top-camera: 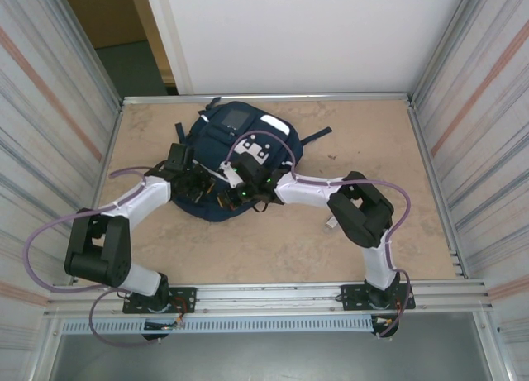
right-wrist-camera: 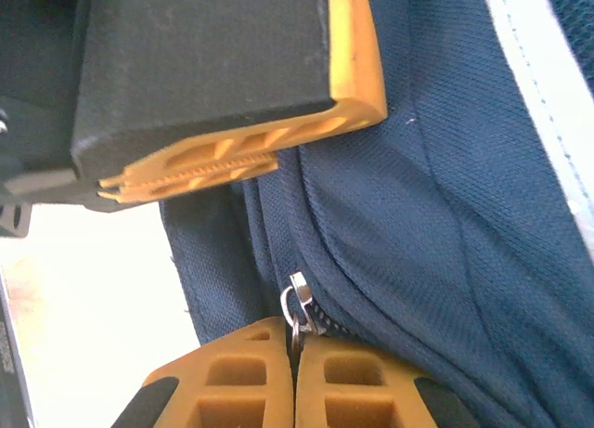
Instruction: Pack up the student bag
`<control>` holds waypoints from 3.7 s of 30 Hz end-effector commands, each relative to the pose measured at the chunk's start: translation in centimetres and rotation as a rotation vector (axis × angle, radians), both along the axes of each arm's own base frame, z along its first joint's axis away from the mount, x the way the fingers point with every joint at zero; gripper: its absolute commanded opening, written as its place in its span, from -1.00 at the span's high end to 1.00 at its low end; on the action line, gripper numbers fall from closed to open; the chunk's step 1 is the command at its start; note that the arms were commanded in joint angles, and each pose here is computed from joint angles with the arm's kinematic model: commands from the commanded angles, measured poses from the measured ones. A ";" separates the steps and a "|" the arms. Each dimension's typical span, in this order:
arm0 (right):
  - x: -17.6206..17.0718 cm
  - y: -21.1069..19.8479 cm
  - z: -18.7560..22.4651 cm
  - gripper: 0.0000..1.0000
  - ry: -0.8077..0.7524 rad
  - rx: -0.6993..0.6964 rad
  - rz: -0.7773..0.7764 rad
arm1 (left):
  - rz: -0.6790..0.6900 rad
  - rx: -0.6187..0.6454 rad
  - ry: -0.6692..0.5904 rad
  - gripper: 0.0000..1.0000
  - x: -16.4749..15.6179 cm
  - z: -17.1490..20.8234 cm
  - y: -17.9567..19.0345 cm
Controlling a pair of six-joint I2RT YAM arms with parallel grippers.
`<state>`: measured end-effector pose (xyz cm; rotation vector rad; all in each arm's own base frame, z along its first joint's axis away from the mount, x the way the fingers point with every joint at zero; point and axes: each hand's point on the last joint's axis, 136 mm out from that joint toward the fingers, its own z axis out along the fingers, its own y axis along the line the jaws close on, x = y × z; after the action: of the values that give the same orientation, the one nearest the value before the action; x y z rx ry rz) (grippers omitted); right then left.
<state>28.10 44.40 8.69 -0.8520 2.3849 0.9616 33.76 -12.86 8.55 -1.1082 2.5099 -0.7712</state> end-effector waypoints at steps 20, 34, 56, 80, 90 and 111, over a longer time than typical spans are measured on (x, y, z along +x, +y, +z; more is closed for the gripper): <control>-1.7 -0.8 2.0 0.96 -0.011 0.003 0.052 | -0.045 -0.130 -0.076 1.00 1.2 1.8 -3.1; -0.7 -0.1 3.1 0.43 0.132 0.146 -0.091 | -0.085 -0.166 -0.144 0.45 1.3 3.6 -5.0; -0.7 -9.7 4.5 -0.10 -0.651 -0.201 0.486 | -0.689 0.057 -0.307 0.19 -5.6 3.9 -6.4; 5.0 -5.7 0.4 -0.04 -0.945 -0.265 0.637 | -0.724 0.216 -0.119 0.26 -4.7 -2.7 -6.5; 5.4 -7.6 0.7 0.77 -0.956 -0.250 0.584 | -0.778 0.230 -0.255 1.00 -3.9 0.0 -7.1; 1.5 -14.9 6.1 0.01 -0.815 -0.052 0.413 | -0.969 0.087 -0.523 1.00 -5.1 6.4 -16.1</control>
<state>32.35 27.56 13.27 -1.4678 1.5954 0.4125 28.01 -25.77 10.85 0.3387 2.5735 -0.8309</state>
